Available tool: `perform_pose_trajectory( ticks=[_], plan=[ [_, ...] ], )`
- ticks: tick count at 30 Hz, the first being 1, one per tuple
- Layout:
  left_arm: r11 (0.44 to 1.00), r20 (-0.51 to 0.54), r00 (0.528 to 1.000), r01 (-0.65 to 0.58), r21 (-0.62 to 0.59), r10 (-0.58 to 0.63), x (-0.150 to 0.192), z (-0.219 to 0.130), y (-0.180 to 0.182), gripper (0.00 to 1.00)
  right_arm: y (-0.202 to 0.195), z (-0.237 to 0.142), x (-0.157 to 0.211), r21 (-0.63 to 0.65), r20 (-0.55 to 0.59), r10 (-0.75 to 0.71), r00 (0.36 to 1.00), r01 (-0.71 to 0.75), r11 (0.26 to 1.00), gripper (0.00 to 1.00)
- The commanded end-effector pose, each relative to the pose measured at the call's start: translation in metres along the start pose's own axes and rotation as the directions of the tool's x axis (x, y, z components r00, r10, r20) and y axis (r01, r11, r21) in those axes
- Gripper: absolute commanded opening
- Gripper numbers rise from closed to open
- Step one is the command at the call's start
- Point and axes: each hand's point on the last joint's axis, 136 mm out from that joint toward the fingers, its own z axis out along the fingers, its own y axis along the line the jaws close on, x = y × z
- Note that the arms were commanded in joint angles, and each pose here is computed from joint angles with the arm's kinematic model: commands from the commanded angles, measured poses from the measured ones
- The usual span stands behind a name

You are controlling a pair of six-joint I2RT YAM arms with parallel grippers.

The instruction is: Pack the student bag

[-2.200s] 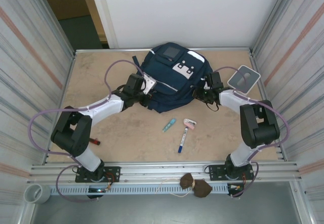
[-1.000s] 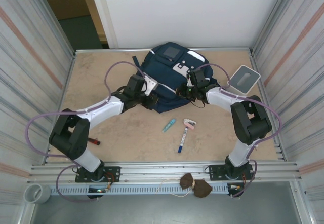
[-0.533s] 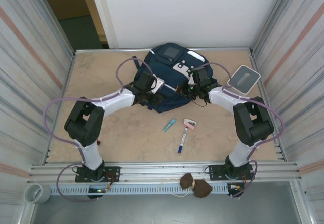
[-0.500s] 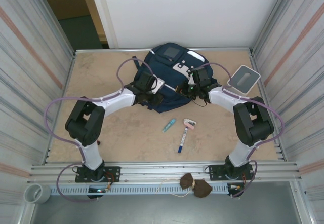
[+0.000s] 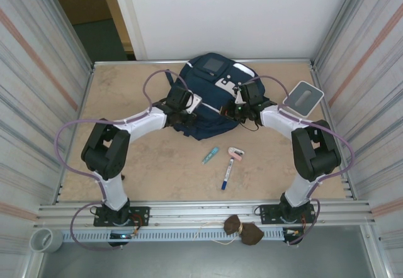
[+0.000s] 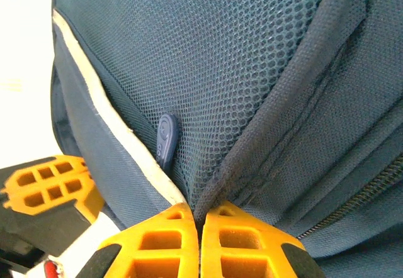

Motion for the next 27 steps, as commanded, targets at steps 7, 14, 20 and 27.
perform_pose_trajectory(
  ticks=[7,14,20,27],
  plan=[
    [0.998,0.015,1.000,0.020,-0.057,-0.019,0.016,-0.021,0.033,0.00,-0.017,-0.035,-0.014,0.028,-0.020,-0.096,0.995,0.096,0.995,0.00],
    [0.999,0.017,0.999,0.027,-0.039,-0.027,0.022,-0.028,0.030,0.00,-0.006,-0.028,-0.026,-0.034,-0.041,-0.095,0.995,0.094,0.995,0.00],
    [0.994,0.027,0.998,0.051,-0.093,-0.049,0.024,-0.042,0.039,0.00,0.021,-0.007,-0.039,-0.085,-0.054,-0.116,0.992,0.111,0.990,0.00],
    [0.995,0.051,0.994,0.100,-0.007,-0.099,0.022,-0.048,0.021,0.00,0.039,0.011,-0.072,-0.074,-0.014,-0.101,0.995,0.100,0.992,0.05]
  ],
)
